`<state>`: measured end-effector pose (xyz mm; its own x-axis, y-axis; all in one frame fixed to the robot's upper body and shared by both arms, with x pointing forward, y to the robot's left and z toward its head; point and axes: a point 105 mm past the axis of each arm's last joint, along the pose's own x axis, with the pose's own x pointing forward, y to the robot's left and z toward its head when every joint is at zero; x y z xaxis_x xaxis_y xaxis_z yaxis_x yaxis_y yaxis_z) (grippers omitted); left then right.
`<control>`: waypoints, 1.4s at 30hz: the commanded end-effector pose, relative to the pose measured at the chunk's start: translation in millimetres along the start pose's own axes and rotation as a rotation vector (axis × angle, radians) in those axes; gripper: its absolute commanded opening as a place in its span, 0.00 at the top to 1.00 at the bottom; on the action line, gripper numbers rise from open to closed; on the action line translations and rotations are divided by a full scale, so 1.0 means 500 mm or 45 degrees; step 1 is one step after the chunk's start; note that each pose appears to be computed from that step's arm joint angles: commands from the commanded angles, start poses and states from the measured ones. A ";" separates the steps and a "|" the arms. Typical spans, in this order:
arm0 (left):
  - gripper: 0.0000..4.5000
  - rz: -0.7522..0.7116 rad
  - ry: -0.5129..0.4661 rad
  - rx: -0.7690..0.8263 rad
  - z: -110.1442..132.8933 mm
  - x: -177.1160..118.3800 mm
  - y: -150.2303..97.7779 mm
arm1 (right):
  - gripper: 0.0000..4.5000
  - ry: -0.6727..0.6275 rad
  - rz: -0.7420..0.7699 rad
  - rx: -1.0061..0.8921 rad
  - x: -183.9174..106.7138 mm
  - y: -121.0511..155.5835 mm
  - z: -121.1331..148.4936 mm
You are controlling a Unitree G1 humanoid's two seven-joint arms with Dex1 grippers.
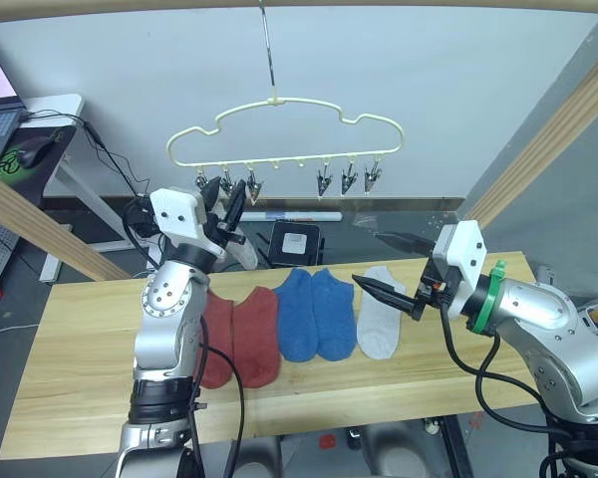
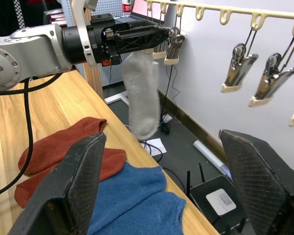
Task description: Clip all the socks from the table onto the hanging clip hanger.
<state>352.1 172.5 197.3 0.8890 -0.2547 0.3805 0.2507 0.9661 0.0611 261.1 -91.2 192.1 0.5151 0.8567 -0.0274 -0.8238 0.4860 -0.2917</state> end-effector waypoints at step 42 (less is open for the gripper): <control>1.00 -0.050 -0.057 0.058 0.052 -0.008 -0.013 | 0.00 0.529 -0.699 0.241 0.048 -0.091 -0.265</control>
<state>343.6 172.8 205.8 0.8864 -0.2767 0.3710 0.2591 0.9609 0.0976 336.2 -112.0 75.8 0.8531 0.4042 -0.3301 -0.4695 0.8705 -0.1475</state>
